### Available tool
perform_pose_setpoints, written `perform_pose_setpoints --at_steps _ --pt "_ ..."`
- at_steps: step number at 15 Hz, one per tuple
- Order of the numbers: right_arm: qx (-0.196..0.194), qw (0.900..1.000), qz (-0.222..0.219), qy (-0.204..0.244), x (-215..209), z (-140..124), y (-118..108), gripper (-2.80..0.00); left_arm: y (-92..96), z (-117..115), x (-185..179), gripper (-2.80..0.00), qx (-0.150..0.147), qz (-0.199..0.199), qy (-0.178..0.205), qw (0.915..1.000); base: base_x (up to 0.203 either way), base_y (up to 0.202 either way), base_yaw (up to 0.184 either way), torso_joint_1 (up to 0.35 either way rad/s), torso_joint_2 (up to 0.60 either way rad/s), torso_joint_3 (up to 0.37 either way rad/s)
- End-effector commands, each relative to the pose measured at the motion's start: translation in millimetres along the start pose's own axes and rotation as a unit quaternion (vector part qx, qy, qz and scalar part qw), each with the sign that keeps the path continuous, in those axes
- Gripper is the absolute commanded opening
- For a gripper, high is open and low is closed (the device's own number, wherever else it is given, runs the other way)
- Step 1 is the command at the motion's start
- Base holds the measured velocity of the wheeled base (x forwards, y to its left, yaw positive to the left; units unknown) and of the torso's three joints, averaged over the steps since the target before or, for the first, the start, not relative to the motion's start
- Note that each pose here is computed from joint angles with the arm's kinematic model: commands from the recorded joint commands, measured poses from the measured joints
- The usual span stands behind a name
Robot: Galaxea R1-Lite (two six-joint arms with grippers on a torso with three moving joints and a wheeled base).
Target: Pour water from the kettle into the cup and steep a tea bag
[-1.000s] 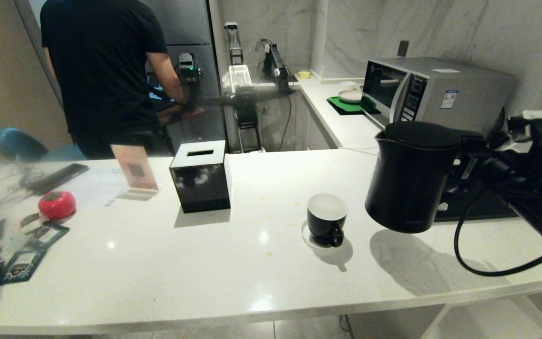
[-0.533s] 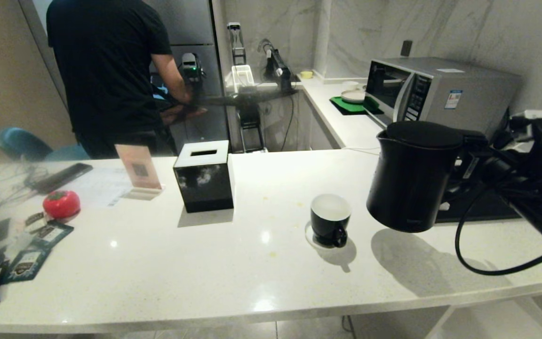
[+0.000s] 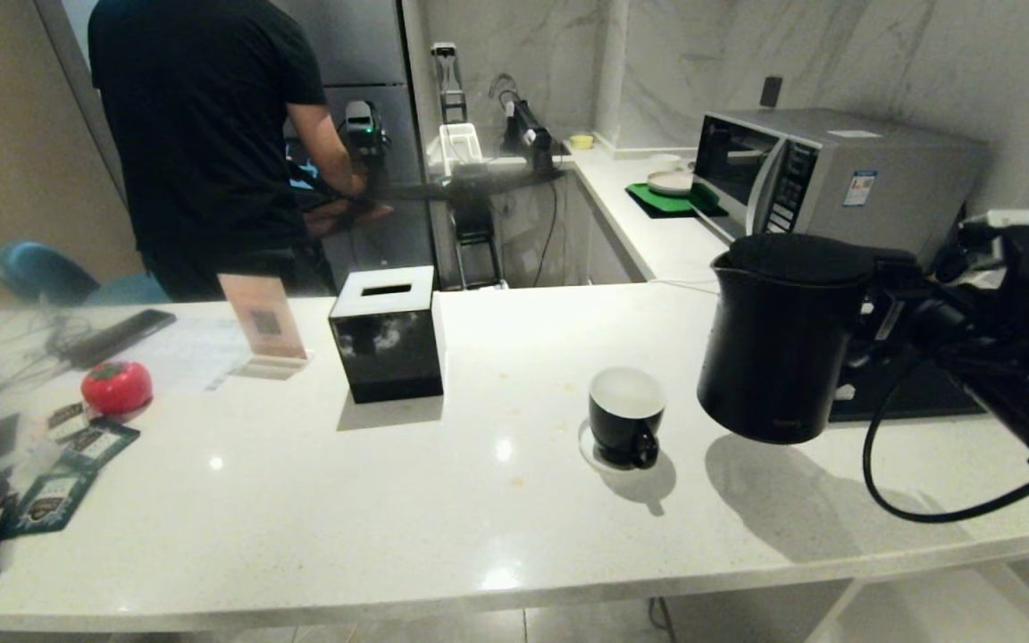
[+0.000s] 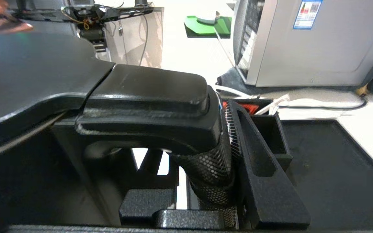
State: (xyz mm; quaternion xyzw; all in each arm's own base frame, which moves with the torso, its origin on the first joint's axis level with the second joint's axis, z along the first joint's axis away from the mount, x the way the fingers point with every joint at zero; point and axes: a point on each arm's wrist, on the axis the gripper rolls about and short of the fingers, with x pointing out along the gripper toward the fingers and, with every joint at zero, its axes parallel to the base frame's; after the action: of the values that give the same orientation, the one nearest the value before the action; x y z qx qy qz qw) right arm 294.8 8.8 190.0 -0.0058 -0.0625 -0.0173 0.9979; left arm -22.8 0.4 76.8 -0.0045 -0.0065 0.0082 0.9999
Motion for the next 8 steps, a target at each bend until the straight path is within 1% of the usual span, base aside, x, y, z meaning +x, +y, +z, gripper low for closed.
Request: perform_pose_setpoints --at_steps 1,4,8 --pt "-0.002 1.0 0.004 -0.001 1.0 -1.1 2.5 -2.8 0.0 0.1 0.1 -2.8 0.0 0.0 0.0 1.0 0.0 0.0 0.0 0.0 0.0 0.0" --pt "-0.018 1.0 0.011 0.001 2.7 -2.4 7.1 -2.8 0.0 0.1 0.1 -2.8 0.0 0.0 0.0 1.0 0.0 0.0 0.0 0.0 0.0 0.0" --pt "-0.024 1.0 0.013 0.001 8.8 -1.3 9.1 -2.8 0.0 0.1 0.1 -2.8 0.0 0.0 0.0 1.0 0.0 0.0 0.0 0.0 0.0 0.0"
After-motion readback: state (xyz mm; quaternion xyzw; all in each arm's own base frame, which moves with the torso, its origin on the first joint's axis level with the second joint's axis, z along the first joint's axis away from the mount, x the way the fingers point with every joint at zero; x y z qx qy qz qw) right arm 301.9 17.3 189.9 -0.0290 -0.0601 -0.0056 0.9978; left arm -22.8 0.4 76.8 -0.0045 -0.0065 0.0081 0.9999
